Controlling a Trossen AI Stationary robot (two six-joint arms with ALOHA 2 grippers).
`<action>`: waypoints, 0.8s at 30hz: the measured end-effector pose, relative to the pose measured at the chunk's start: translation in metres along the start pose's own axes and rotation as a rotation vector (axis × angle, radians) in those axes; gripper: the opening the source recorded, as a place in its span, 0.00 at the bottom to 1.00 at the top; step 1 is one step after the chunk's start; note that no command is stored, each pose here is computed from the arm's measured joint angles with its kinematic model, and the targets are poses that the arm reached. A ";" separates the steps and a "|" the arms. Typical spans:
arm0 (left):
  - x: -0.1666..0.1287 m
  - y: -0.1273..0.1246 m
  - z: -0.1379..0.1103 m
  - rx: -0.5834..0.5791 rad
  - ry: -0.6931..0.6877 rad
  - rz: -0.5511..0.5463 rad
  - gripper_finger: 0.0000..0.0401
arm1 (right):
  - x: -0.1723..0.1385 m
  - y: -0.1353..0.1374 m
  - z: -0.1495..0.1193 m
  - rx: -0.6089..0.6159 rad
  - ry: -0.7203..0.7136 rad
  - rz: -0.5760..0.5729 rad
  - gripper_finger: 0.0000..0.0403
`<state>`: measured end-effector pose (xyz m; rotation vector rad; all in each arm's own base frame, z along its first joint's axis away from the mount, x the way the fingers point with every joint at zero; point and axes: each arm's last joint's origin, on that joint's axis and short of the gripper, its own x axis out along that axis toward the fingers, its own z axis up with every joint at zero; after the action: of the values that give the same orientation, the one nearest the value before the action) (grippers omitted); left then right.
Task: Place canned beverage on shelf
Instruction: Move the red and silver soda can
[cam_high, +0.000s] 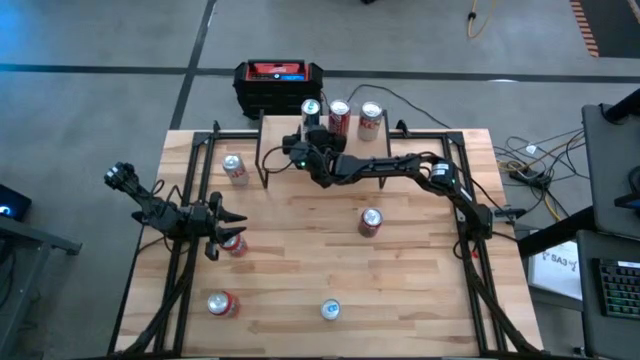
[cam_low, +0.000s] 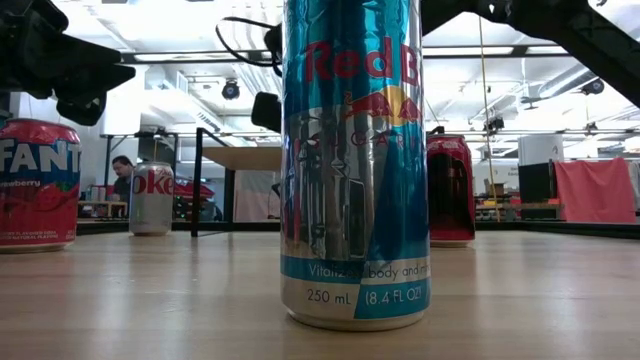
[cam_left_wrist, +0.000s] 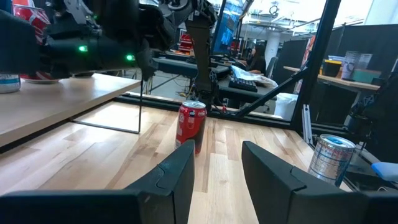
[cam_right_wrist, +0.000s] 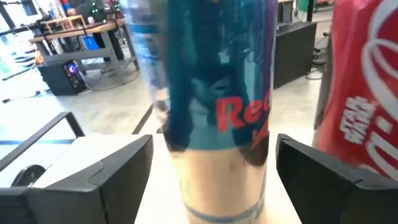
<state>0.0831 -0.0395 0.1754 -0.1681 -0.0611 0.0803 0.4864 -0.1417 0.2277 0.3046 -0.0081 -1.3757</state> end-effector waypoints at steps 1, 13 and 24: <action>0.000 0.000 0.000 0.000 0.000 0.000 0.29 | -0.003 0.001 -0.001 -0.001 -0.004 -0.002 0.78; 0.000 0.000 0.000 0.000 0.000 0.000 0.29 | -0.068 0.017 -0.015 -0.056 -0.048 -0.032 0.74; 0.000 0.000 0.000 0.000 0.000 0.000 0.29 | -0.187 0.003 0.002 -0.169 -0.036 0.064 0.74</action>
<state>0.0831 -0.0395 0.1753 -0.1678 -0.0608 0.0805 0.4513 0.0391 0.2626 0.1371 0.0678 -1.3090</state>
